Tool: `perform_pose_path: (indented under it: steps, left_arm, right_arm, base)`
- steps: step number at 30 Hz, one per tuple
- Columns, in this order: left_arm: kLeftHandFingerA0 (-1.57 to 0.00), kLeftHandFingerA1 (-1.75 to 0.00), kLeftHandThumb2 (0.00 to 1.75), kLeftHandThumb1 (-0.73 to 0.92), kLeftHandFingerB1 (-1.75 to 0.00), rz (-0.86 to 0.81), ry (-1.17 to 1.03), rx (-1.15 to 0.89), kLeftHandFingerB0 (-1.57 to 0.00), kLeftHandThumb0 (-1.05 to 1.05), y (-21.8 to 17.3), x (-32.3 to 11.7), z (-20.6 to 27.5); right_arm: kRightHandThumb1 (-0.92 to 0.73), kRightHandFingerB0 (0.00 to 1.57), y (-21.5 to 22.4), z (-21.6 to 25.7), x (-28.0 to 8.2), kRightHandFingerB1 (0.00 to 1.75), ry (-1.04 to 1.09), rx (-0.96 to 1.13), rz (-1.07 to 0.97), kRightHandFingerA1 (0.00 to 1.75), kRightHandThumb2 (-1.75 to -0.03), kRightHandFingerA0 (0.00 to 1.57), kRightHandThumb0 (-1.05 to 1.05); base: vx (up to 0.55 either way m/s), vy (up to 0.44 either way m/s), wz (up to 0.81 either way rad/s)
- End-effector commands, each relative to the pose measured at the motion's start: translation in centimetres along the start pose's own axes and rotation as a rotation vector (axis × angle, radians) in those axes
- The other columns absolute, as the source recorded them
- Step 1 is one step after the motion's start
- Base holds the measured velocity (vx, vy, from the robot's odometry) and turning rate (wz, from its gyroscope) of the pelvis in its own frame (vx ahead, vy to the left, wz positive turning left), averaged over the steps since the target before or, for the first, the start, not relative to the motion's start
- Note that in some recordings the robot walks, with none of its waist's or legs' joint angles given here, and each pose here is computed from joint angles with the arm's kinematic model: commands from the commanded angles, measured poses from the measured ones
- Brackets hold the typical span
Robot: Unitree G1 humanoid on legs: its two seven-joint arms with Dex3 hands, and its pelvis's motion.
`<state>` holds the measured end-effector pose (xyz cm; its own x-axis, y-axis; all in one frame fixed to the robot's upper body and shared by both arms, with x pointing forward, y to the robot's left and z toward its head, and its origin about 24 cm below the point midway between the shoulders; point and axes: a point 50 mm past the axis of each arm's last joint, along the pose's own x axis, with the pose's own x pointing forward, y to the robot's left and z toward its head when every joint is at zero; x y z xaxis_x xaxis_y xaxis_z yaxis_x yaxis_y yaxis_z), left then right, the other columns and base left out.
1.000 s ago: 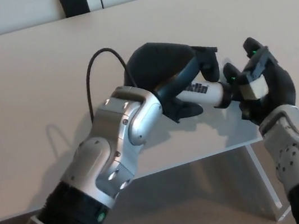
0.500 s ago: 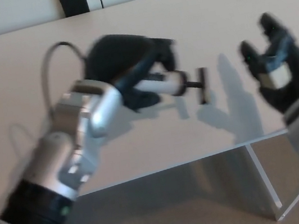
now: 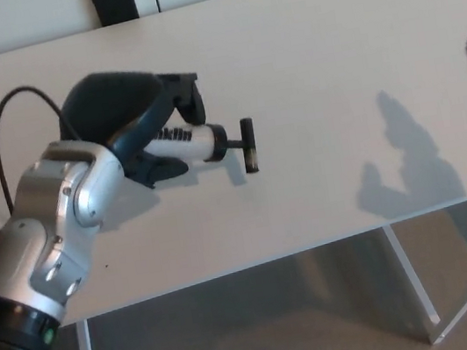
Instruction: The robot walks towards a desk on which an air pump is kept in the middle. It lifts it up and holds it with its left hand and uses its right hand to compress it by pushing its handle inwards.
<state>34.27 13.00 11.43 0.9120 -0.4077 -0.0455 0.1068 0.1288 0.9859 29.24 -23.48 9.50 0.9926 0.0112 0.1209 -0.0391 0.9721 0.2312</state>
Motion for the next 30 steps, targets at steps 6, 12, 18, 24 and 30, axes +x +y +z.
perform_pose_path:
  steps: [6,12,18,24,30]
  left_arm:
    - [-0.74,-1.72,0.62,0.82,-0.98,-0.023,-0.036,-0.016,-0.66,-0.22,-1.9,-0.3,0.6]
    - [0.0,0.0,1.04,0.68,-0.02,-0.301,0.107,-0.018,0.0,-1.03,-2.7,0.2,0.4]
    - [0.0,0.0,1.04,0.67,0.0,-0.402,0.197,-0.006,0.0,-1.03,-2.7,0.1,-0.8]
    - [0.0,0.0,1.04,0.66,0.0,-0.381,0.209,-0.026,0.0,-1.03,-2.1,-0.2,-1.8]
    - [0.0,-0.01,1.04,0.65,0.0,-0.317,0.223,0.004,0.0,-1.02,-0.2,-0.8,-2.7]
  right_arm:
    - [-0.84,0.0,-0.3,1.8,-2.1,0.1,-0.037,-0.066,0.05,0.14,-1.22,0.0,-0.9]
    - [-0.79,0.0,-0.3,2.9,-3.3,0.14,-0.077,-0.114,0.079,0.18,-1.19,0.0,-0.85]
    - [-0.82,0.0,-0.4,4.1,-4.9,0.1,-0.123,-0.154,0.105,0.16,-1.19,0.0,-0.9]
    - [-0.81,0.0,-0.6,4.5,-6.2,0.07,-0.121,-0.174,0.125,0.1,-1.19,0.0,-0.95]
    - [-0.76,0.0,-0.3,5.0,-8.1,0.09,-0.129,-0.233,0.155,0.13,-1.17,0.0,-0.95]
  base:
    - [0.0,0.0,0.0]
    - [0.0,0.0,0.0]
    - [0.0,0.0,0.0]
    - [0.0,0.0,0.0]
    - [0.0,0.0,0.0]
